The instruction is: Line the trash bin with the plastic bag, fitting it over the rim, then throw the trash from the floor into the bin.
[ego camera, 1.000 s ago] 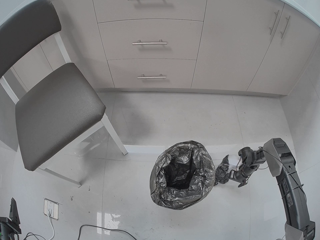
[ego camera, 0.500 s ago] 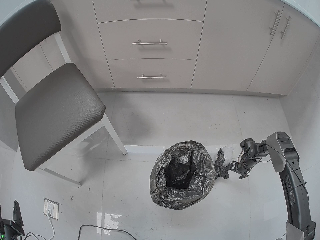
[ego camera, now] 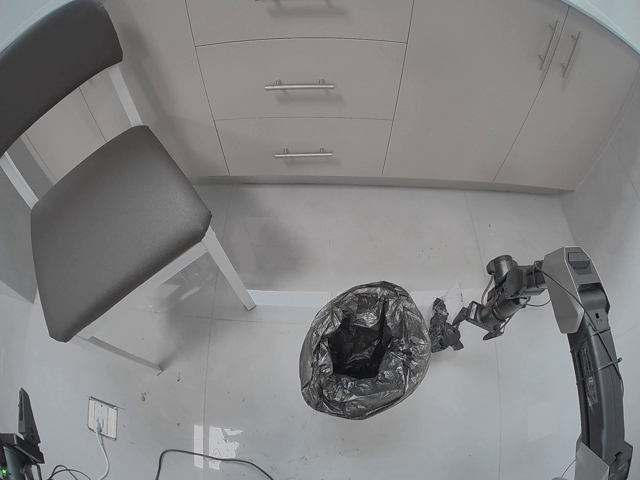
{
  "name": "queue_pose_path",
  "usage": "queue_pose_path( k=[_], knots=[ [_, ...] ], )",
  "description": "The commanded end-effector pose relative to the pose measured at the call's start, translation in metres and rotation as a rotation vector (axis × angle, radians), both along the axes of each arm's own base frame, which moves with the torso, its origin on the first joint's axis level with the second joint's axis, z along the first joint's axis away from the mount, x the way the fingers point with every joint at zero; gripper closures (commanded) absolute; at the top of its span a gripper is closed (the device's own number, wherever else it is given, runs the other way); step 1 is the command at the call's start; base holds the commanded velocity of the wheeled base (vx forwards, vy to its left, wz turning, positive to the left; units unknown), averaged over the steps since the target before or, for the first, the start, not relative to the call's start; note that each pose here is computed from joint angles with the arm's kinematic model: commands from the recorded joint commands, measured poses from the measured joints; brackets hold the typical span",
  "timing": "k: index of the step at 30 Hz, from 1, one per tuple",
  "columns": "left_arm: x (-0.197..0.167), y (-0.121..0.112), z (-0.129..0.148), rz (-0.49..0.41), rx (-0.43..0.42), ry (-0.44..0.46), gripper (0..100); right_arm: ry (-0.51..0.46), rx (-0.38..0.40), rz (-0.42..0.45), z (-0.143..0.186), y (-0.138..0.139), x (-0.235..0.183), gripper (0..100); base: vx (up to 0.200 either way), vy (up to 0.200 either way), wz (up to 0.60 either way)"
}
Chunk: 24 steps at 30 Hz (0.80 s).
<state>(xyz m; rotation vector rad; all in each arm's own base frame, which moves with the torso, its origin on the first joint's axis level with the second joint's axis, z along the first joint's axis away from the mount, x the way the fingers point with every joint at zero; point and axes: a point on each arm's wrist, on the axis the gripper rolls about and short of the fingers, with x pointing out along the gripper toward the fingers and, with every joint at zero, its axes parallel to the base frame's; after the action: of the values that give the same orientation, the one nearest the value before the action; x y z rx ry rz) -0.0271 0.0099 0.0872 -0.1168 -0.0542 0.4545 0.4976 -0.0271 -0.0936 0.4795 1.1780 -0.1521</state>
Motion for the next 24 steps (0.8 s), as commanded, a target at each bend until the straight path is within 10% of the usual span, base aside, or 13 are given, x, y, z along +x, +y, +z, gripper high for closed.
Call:
queue_pose_path(
  k=[1,24],
  knots=[
    [0.000,0.000,-0.005,0.002,-0.018,-0.010,0,-0.041,-0.004,0.038,0.018,0.016,0.004,0,0.000,0.000,0.00],
    [0.000,0.000,-0.005,0.003,-0.026,-0.014,0,-0.031,-0.009,0.158,-0.008,0.074,0.001,0,0.000,0.000,0.00]
  ],
)
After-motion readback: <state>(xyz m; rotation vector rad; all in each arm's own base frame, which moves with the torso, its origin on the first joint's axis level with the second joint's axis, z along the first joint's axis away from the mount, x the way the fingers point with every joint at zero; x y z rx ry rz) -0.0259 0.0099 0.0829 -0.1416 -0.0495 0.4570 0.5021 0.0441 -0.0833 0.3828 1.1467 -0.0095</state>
